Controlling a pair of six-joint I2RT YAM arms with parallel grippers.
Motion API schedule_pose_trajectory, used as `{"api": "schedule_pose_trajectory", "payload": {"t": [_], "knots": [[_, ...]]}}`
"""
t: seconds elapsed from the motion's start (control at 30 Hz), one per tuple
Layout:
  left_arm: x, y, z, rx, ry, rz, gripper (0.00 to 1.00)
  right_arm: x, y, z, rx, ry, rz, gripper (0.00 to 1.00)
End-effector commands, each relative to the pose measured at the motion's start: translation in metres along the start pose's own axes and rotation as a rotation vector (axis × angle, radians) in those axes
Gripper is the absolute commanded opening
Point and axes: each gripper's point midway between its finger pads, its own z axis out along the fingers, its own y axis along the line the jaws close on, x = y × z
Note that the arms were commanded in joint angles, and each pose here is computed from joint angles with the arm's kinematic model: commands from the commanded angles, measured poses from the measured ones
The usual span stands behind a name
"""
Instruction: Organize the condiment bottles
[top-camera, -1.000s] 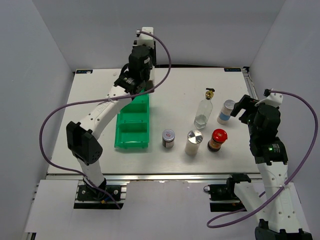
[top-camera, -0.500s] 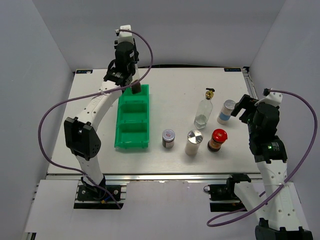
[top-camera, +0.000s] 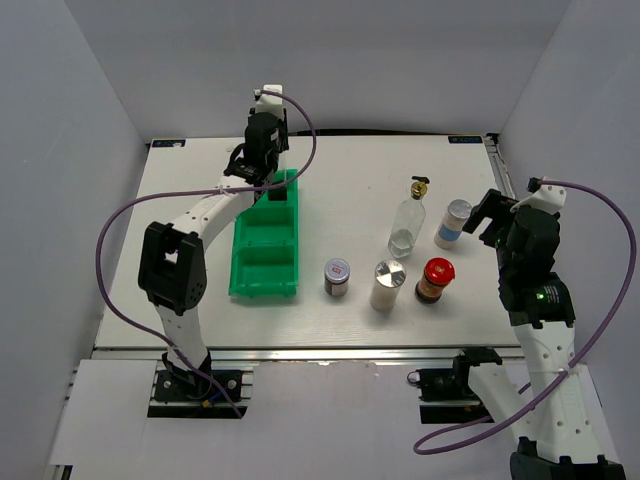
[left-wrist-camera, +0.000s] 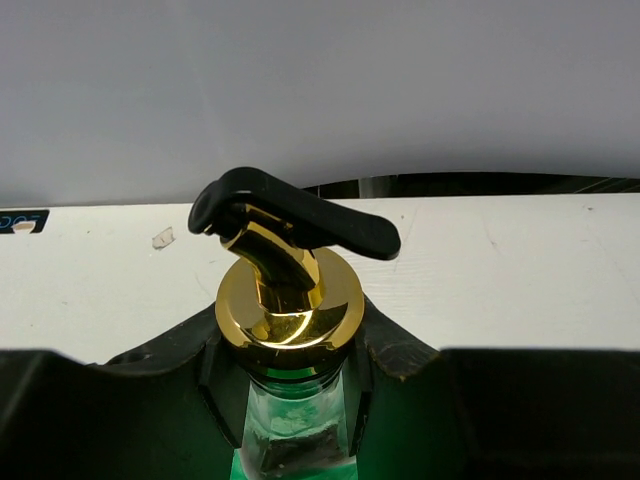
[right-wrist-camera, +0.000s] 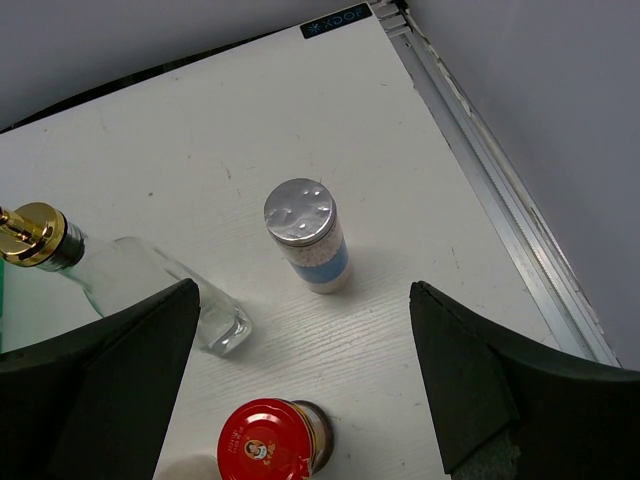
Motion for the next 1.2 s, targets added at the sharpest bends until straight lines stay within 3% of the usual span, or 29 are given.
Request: {"api": "schedule_pose_trajectory", "payload": {"t": [0.0, 0.57, 0.67, 0.8, 0.83, 1.0, 1.07, 1.17], "knots": [[-0.074, 0.000, -0.012, 0.040, -0.208, -0.079, 0.00, -0.012, -0.002, -0.003, 0.010, -0.040, -0.006, 0.89], [-0.034, -0.008, 0.001, 0.110, -0.141, -0.117, 0.00, -0.008, -0.003, -0.002, 0.017, -0.026, -0.005, 0.90], [-0.024, -0.013, 0.002, 0.133, -0.110, -0.099, 0.15, -0.008, -0.003, -0.002, 0.017, -0.026, -0.004, 0.89], [-0.015, -0.017, -0.001, 0.162, -0.095, -0.082, 0.24, -0.008, -0.003, -0.002, 0.017, -0.026, -0.004, 0.89], [-0.010, -0.016, -0.002, 0.163, -0.087, -0.077, 0.44, -0.008, -0.004, -0.001, 0.019, -0.024, -0.005, 0.89], [-0.009, -0.019, -0.007, 0.188, -0.071, -0.060, 0.70, -0.008, -0.004, -0.002, 0.022, -0.026, -0.003, 0.89], [-0.009, -0.018, -0.008, 0.185, -0.067, -0.056, 0.96, -0.009, -0.004, -0.003, 0.022, -0.029, -0.002, 0.89], [-0.010, -0.014, -0.009, 0.166, -0.053, -0.048, 0.98, -0.009, -0.004, -0.003, 0.021, -0.029, 0.001, 0.89]]}}
